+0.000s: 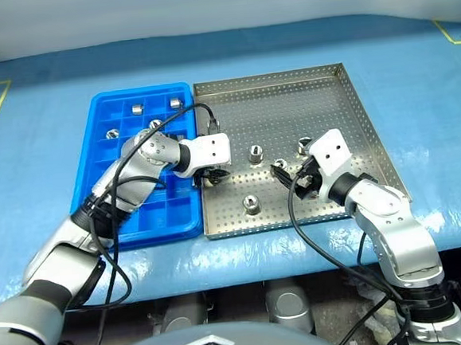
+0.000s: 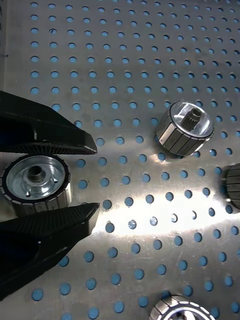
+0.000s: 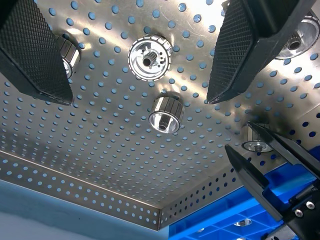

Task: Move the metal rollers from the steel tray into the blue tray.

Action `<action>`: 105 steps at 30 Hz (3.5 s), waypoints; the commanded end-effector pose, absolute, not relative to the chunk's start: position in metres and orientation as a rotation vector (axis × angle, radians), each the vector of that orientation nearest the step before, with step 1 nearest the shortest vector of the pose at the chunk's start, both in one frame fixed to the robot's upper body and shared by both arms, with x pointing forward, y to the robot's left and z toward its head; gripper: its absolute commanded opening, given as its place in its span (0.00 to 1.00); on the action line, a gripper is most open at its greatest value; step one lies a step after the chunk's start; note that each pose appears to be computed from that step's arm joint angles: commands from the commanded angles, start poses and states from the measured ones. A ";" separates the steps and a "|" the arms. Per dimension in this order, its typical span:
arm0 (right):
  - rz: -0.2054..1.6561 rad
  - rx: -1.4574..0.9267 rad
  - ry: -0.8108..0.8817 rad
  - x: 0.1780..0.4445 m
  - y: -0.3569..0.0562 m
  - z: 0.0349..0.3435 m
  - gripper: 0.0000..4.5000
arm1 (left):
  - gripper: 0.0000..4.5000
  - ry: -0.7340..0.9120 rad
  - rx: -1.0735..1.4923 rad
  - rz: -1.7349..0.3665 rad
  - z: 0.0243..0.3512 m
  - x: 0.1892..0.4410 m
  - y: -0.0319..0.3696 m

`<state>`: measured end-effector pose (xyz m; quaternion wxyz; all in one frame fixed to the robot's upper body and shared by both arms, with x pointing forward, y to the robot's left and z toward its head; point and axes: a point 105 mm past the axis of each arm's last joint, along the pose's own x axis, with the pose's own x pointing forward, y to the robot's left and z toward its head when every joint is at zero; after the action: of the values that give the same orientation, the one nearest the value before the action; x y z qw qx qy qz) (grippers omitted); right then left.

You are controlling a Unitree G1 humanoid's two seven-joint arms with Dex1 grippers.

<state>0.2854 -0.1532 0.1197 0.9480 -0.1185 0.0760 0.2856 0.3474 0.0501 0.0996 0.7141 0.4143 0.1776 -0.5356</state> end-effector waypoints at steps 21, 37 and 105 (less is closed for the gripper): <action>0.617 -0.245 0.066 0.288 -0.138 0.131 1.00 | 0.86 0.450 1.342 -1.336 0.103 0.356 0.061; 0.589 -0.245 0.055 0.287 -0.140 0.134 1.00 | 0.37 0.513 1.405 -1.397 0.092 0.358 0.061; 1.084 -0.257 0.390 0.384 -0.028 0.081 1.00 | 0.31 0.299 0.474 -0.748 0.157 0.313 0.158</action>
<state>0.3754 -0.0305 0.0645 0.8182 -0.1213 0.2150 0.5192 0.3139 0.1623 0.1464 0.8930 0.2198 0.1673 -0.3552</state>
